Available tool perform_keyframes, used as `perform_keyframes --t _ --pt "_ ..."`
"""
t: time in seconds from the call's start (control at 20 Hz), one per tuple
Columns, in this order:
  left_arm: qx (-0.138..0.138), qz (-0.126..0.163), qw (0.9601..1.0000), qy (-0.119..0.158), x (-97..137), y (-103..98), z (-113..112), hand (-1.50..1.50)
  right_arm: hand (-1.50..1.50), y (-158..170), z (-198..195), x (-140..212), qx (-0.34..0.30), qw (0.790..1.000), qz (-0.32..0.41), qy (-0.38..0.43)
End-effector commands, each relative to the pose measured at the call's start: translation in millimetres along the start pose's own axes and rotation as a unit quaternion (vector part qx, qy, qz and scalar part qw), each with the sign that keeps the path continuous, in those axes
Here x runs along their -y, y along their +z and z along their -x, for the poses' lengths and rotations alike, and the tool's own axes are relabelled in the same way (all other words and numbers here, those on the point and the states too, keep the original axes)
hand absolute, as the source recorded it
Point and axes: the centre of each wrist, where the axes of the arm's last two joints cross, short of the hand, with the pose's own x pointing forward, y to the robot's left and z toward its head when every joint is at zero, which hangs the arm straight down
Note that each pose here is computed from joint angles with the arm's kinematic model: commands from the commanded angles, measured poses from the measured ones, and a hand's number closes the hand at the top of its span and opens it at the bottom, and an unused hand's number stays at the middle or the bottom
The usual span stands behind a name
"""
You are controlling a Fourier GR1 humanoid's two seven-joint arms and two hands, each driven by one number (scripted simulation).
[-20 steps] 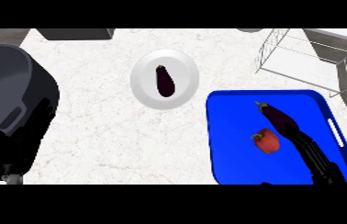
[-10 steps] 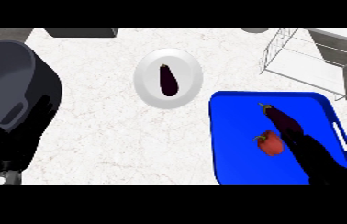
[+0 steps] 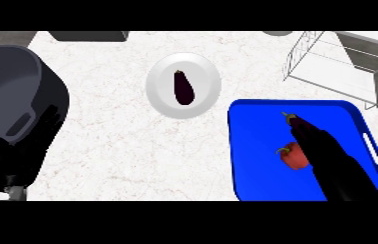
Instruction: Pick the bell pepper from the tray and place it in the tiered shelf
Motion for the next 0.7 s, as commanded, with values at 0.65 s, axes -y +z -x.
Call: perform_keyframes --t 0.65 --pt "0.0 -0.005 1.0 0.0 6.4 -5.3 5.0 0.0 -1.5 -53.8 31.3 -39.7 -0.005 1.0 -0.008 0.017"
